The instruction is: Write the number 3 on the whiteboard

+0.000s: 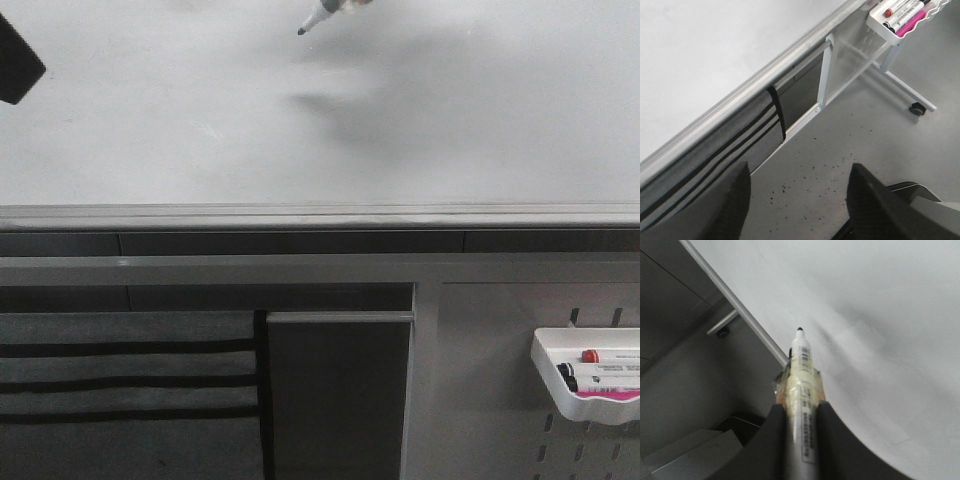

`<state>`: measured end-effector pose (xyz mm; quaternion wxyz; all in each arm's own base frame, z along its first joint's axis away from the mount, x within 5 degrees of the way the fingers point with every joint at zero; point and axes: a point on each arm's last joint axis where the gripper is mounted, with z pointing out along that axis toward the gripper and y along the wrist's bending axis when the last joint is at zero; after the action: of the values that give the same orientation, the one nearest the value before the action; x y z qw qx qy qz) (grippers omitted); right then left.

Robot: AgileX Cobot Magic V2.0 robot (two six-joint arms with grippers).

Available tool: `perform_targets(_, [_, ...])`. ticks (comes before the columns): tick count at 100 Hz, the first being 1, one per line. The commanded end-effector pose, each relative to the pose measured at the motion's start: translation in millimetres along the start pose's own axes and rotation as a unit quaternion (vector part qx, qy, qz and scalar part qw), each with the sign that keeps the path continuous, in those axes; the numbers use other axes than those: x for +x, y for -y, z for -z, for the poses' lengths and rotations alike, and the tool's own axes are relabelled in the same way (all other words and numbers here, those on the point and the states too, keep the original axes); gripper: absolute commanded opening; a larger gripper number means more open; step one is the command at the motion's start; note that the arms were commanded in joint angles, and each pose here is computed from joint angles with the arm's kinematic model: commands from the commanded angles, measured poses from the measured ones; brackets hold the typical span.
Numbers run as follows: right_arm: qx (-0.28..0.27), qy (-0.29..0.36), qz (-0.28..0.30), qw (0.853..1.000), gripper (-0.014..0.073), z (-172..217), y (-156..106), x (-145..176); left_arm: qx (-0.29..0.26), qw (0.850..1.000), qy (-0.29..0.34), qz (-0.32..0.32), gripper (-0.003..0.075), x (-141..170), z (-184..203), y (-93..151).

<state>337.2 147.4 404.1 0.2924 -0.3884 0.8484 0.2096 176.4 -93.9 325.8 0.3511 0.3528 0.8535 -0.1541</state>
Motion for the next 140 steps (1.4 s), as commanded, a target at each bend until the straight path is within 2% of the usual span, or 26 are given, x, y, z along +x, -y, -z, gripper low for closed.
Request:
perform_targets(1, [-0.014, 0.024, 0.024, 0.999, 0.002, 22, -14, -7, -0.007, 0.999, 0.041, 0.028, 0.0386, -7, 16, -10])
perform_targets(16, [-0.008, 0.034, 0.017, 0.999, 0.002, 12, -7, -10, -0.021, 0.993, 0.078, 0.08, 0.0386, -8, 27, -17])
perform_targets(28, [-0.007, 0.034, 0.01, 0.999, 0.002, 2, -1, -10, -0.045, 0.99, 0.111, 0.074, 0.0386, -11, 36, -17])
perform_targets(41, [0.015, 0.065, 0.009, 0.998, 0.002, 2, 3, -16, -0.065, 0.987, 0.134, 0.068, 0.0386, -14, 42, -18])
perform_targets(67, [0.025, 0.079, 0.008, 0.997, 0.002, 3, 6, -18, -0.067, 0.986, 0.135, 0.068, 0.0386, -14, 42, -18])
perform_targets(140, [0.039, 0.058, -0.003, 0.998, 0.002, -14, 18, -15, -0.067, 0.986, 0.135, 0.068, 0.0386, -14, 42, -18])
